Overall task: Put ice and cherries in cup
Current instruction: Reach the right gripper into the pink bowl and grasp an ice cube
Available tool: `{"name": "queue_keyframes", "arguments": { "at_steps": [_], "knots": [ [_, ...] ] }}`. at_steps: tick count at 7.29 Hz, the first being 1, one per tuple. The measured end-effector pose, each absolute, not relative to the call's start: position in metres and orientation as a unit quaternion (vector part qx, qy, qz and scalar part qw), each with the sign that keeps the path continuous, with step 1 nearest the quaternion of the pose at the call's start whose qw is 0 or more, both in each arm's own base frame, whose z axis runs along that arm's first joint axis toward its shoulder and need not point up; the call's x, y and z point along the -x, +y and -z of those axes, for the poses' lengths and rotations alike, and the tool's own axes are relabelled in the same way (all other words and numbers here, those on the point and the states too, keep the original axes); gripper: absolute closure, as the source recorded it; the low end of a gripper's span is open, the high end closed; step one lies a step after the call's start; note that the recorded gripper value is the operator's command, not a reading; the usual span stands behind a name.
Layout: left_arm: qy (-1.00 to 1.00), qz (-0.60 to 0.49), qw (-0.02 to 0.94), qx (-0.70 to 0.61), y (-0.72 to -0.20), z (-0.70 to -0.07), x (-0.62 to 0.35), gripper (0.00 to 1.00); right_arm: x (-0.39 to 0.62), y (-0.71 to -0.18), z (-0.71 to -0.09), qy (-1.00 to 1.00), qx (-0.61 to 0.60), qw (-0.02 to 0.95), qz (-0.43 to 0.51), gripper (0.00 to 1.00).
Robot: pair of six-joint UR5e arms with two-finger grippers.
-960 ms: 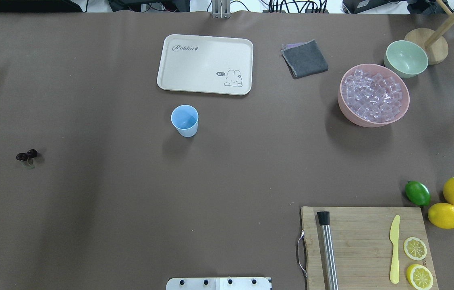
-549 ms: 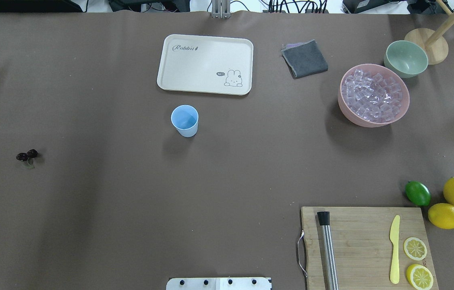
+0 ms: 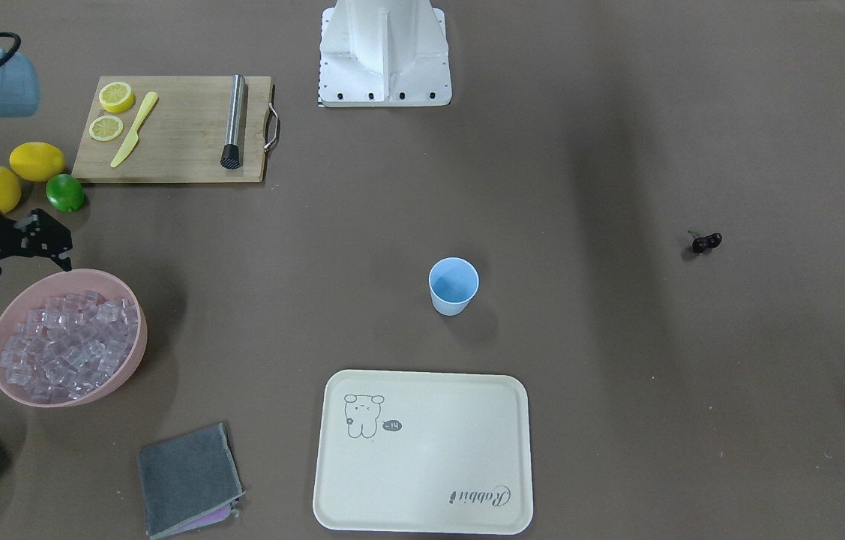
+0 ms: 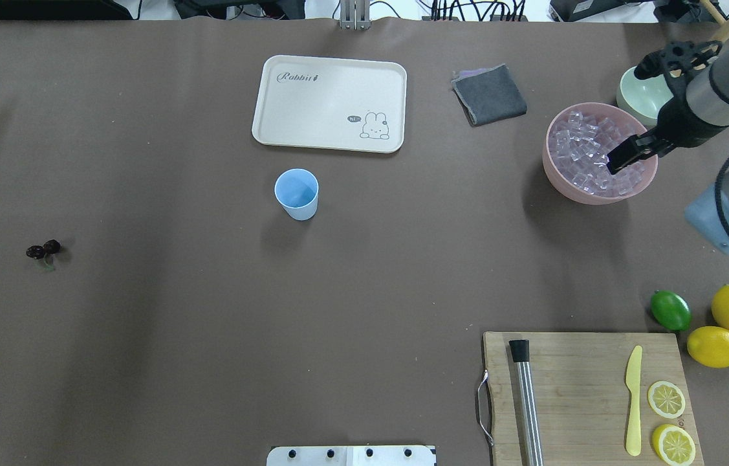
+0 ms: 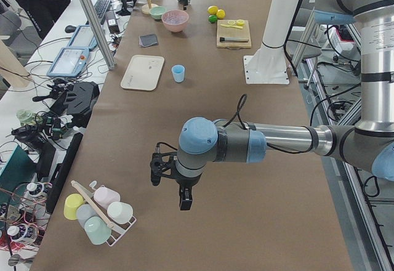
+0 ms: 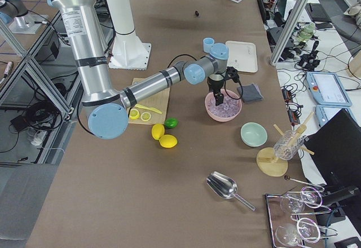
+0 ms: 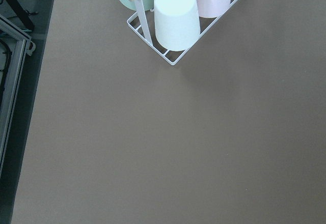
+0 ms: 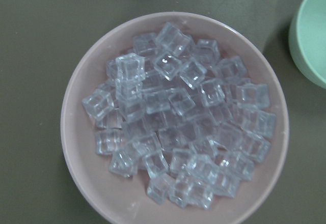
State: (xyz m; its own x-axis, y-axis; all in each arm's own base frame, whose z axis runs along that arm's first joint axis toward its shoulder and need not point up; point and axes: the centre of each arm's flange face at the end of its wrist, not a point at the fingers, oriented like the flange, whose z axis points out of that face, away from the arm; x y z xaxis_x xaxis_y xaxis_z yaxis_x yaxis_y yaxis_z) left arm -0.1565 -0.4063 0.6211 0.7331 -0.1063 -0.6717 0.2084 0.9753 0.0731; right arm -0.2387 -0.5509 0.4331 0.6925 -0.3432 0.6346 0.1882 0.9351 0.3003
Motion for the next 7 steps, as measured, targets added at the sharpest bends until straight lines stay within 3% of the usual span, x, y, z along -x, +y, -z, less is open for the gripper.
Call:
{"name": "queue_keyframes", "arguments": {
  "at_steps": [4,7],
  "knots": [
    [0.355,0.084,0.928,-0.075,-0.406,-0.62,0.158,0.02,0.284,-0.561,-0.429,-0.371,-0.074,0.925,0.022,0.15],
    [0.355,0.084,0.928,-0.077,-0.406,-0.619,0.158,0.02,0.311,-0.547,-0.437,-0.35,-0.047,0.933,-0.068,0.37]
  ]
}}
